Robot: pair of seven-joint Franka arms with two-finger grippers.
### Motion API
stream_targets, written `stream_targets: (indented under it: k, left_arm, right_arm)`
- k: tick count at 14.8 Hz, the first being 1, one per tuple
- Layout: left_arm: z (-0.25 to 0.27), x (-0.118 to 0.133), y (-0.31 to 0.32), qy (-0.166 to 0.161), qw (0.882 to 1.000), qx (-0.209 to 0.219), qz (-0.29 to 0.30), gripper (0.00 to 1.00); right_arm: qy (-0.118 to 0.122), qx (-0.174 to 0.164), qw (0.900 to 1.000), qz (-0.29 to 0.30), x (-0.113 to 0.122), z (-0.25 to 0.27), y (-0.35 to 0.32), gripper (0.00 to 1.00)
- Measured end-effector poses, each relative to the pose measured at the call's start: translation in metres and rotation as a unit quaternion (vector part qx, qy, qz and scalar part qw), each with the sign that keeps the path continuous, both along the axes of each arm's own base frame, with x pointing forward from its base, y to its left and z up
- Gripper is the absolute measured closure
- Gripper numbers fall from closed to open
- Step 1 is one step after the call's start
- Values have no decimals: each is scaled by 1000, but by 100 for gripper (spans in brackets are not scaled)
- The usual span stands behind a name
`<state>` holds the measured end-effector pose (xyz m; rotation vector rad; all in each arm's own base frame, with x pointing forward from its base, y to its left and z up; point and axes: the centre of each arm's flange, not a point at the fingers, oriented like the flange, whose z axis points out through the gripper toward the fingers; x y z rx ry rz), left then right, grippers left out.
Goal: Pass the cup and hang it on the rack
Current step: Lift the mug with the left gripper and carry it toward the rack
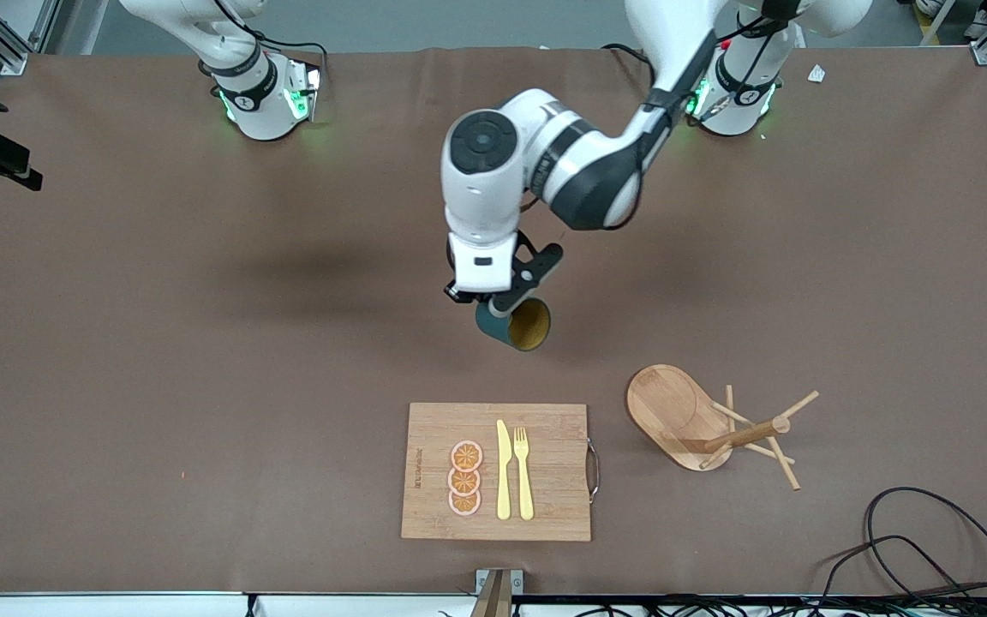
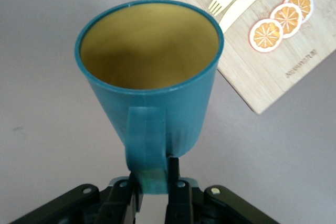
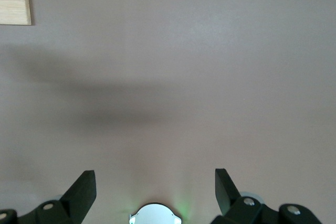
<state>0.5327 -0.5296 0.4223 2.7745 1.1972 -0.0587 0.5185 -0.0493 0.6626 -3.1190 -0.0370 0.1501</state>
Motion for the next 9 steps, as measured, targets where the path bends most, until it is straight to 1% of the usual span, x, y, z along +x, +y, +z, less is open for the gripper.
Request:
stream_targets:
  k: [2,4,7,9]
  left_arm:
    - [16,18,21,24,999,-47,9,79]
    - [32,38,46,44,994,-96,18,79]
    - [54,74,97,64,982,-172,35,79]
    - [61,96,137,81,974,-212,28,79]
  right_arm:
    - [0,0,1000,0,0,0,0,0]
    - [0,0,1000,-1,0,0,0,0]
    - [4,-2,1000,-24,-1,0,0,0]
    - [4,-2,1000,-21,-1,0,1,0]
